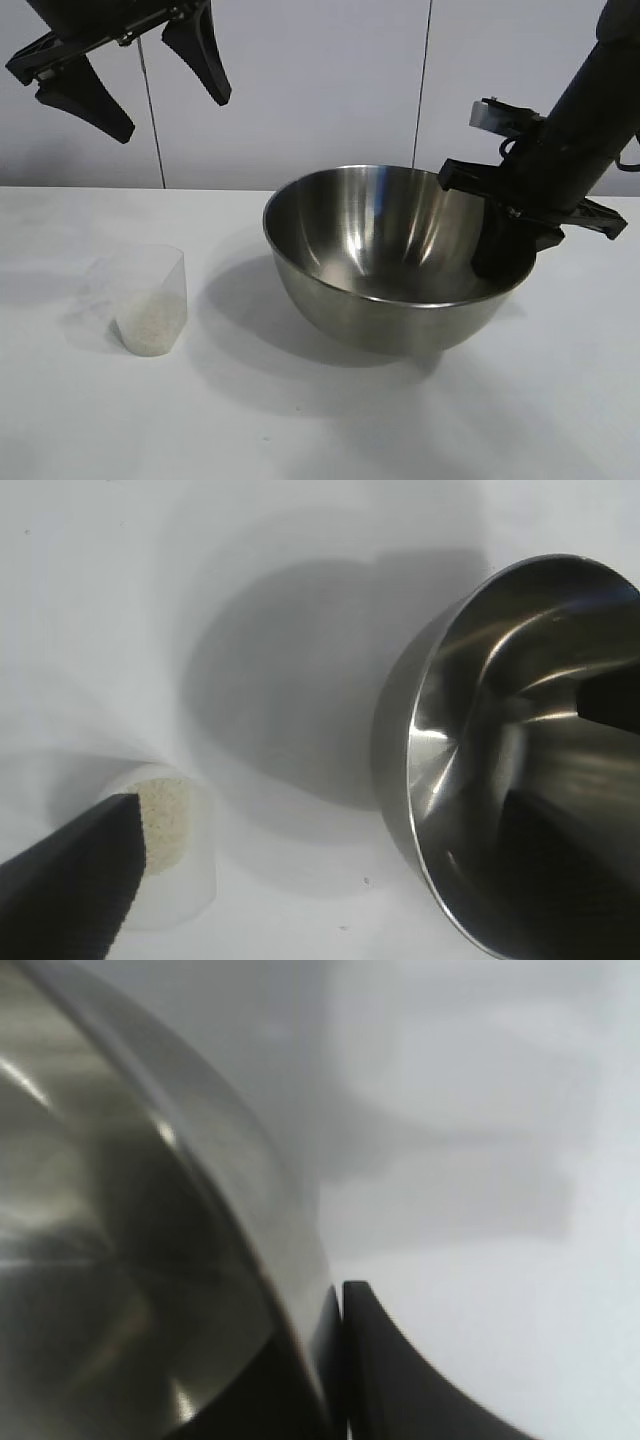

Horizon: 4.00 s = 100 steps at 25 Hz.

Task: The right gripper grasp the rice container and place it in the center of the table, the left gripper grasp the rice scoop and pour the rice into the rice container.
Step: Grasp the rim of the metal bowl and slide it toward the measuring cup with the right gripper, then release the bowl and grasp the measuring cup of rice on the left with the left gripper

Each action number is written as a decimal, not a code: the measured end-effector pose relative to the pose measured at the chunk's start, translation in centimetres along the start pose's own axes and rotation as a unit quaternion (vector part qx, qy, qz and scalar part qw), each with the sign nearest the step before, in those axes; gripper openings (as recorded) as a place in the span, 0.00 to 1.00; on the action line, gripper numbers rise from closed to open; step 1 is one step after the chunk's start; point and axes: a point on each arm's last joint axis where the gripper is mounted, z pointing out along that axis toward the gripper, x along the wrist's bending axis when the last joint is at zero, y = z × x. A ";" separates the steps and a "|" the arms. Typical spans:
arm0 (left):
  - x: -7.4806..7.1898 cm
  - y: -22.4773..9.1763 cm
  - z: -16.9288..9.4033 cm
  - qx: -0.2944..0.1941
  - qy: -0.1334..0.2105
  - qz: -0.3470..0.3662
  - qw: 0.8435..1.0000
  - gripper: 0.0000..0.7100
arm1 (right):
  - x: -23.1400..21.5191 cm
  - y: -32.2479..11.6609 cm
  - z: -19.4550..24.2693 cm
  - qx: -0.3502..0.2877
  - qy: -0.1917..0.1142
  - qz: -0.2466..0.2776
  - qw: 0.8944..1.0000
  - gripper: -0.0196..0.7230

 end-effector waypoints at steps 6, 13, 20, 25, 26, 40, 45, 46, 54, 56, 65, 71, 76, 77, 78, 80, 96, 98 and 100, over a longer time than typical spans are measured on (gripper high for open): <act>0.0 0.0 0.0 0.000 0.000 0.000 1.000 0.97 | 1.5 -0.2 -0.7 -0.002 0.008 -0.023 1.000 0.04; 0.0 0.0 0.0 0.000 0.000 0.000 1.000 0.97 | 5.2 -0.9 0.8 0.010 0.014 -0.074 0.997 0.04; 0.0 0.0 0.0 0.000 0.000 0.000 1.000 0.97 | 5.4 -1.0 2.6 0.014 0.004 -0.069 0.997 0.04; 0.0 0.0 0.0 0.000 0.000 0.000 1.000 0.97 | 5.1 -1.0 3.3 0.021 -0.003 -0.069 0.997 0.04; 0.0 0.0 0.0 0.000 0.000 0.000 1.000 0.97 | 5.1 -1.0 3.3 0.021 -0.003 -0.069 0.997 0.04; 0.0 0.0 0.0 0.000 0.000 0.000 1.000 0.97 | 4.9 -1.1 3.6 0.026 -0.006 -0.057 0.998 0.04; 0.0 0.0 0.0 0.000 0.000 0.000 1.000 0.97 | 5.0 -1.3 3.6 0.036 -0.004 -0.051 0.998 0.19; 0.0 0.0 0.0 0.000 0.000 0.000 1.000 0.97 | 5.0 -1.3 3.5 0.038 -0.003 -0.050 0.998 0.28; 0.0 0.0 0.0 0.000 0.000 0.000 1.000 0.97 | 5.6 -1.1 2.6 0.065 0.008 -0.050 0.997 0.77; 0.0 0.0 0.0 0.000 0.000 0.000 1.000 0.97 | 6.0 -0.7 1.4 0.053 0.012 -0.050 0.997 0.80; 0.0 0.0 0.0 0.000 0.000 0.000 1.000 0.97 | 7.1 1.2 -5.8 -0.048 0.028 -0.038 0.998 0.90; 0.0 0.0 0.0 0.000 0.000 0.000 1.000 0.97 | 4.6 1.5 -6.9 -0.045 0.028 0.002 0.999 0.90; 0.0 0.0 0.0 0.000 0.000 0.000 1.000 0.97 | 4.1 1.6 -7.0 -0.046 0.032 0.013 0.998 0.90; 0.0 0.0 0.0 0.000 0.000 0.000 1.000 0.97 | 4.1 1.6 -7.0 -0.046 0.032 0.013 0.998 0.90; 0.0 0.0 0.0 0.000 0.000 0.000 1.000 0.97 | 4.1 1.6 -7.0 -0.046 0.032 0.013 0.998 0.90; 0.0 0.0 0.0 0.000 0.000 0.000 1.000 0.97 | 4.1 1.6 -7.0 -0.046 0.032 0.013 0.998 0.90; 0.0 0.0 0.0 0.000 0.000 0.000 1.000 0.97 | 4.0 1.6 -7.0 -0.045 0.028 0.010 0.999 0.90; 0.0 0.0 0.0 -0.002 0.000 0.000 1.000 0.97 | 4.0 1.6 -7.0 -0.044 0.027 0.010 0.999 0.90; 0.0 0.1 0.0 -0.007 0.000 0.002 1.000 0.97 | 4.0 1.6 -7.0 -0.044 0.027 0.010 0.999 0.90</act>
